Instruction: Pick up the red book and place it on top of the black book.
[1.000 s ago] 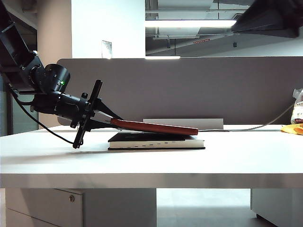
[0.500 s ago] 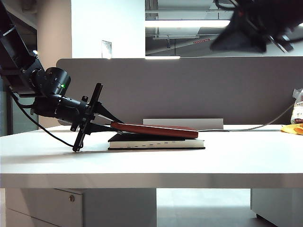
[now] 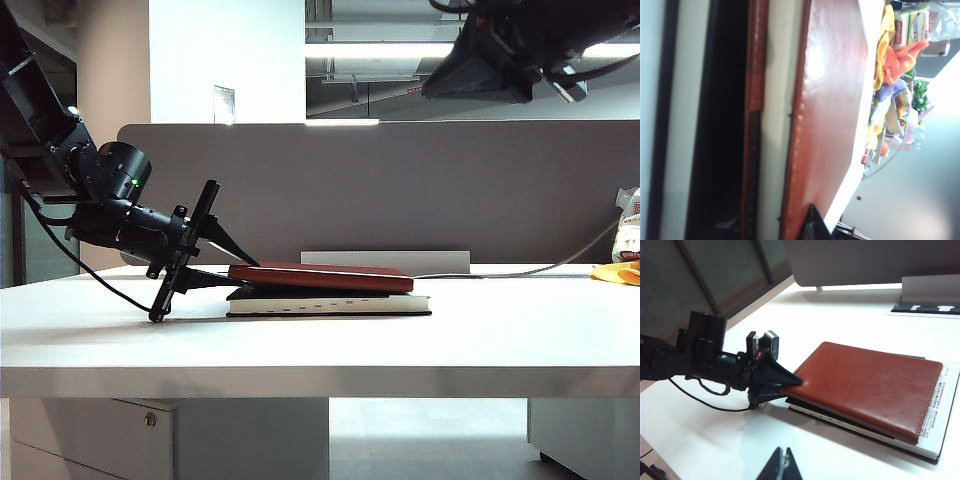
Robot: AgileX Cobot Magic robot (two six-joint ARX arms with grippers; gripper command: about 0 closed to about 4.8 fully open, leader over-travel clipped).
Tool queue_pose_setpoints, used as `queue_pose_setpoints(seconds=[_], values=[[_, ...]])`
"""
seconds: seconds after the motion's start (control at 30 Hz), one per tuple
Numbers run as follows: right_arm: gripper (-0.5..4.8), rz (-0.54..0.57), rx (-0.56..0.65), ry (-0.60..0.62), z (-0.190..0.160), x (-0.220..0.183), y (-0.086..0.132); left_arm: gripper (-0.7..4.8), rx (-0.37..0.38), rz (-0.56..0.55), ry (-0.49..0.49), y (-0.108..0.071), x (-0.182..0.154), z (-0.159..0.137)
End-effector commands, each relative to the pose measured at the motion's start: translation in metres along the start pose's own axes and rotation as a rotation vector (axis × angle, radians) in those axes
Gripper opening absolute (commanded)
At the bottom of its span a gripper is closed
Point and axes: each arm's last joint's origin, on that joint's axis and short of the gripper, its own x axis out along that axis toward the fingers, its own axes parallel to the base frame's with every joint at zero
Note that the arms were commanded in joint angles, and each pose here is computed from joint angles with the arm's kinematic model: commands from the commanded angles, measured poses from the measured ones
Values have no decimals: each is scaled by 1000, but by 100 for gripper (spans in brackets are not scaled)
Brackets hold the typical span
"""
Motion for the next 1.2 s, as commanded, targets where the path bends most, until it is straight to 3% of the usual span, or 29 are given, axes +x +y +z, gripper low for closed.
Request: queue_pose_setpoints(seconds=[0.03,0.47,0.6,0.87,1.07,1.2], values=[[-5,-7,-11,-25,4,0,0,128,46,5,-16,-8,-2,5],[-5,-99,-58,-67,7,-2,-3,169,140,143,44,-18,-7,6],[-5,-154,-60,-82,9,-5,-3,316,131,181,47,-15,-7,4],[-5,-162,-72,-70,8,-5,-3,316,164,222,31,-15,-9,5],[-5,-152,-70,-52,6,-5,-3,316,274,416,20,-33,-18,10],[-5,-156,-66,-37,5,-5,-4,316,266,429,8,-43,-26,16]])
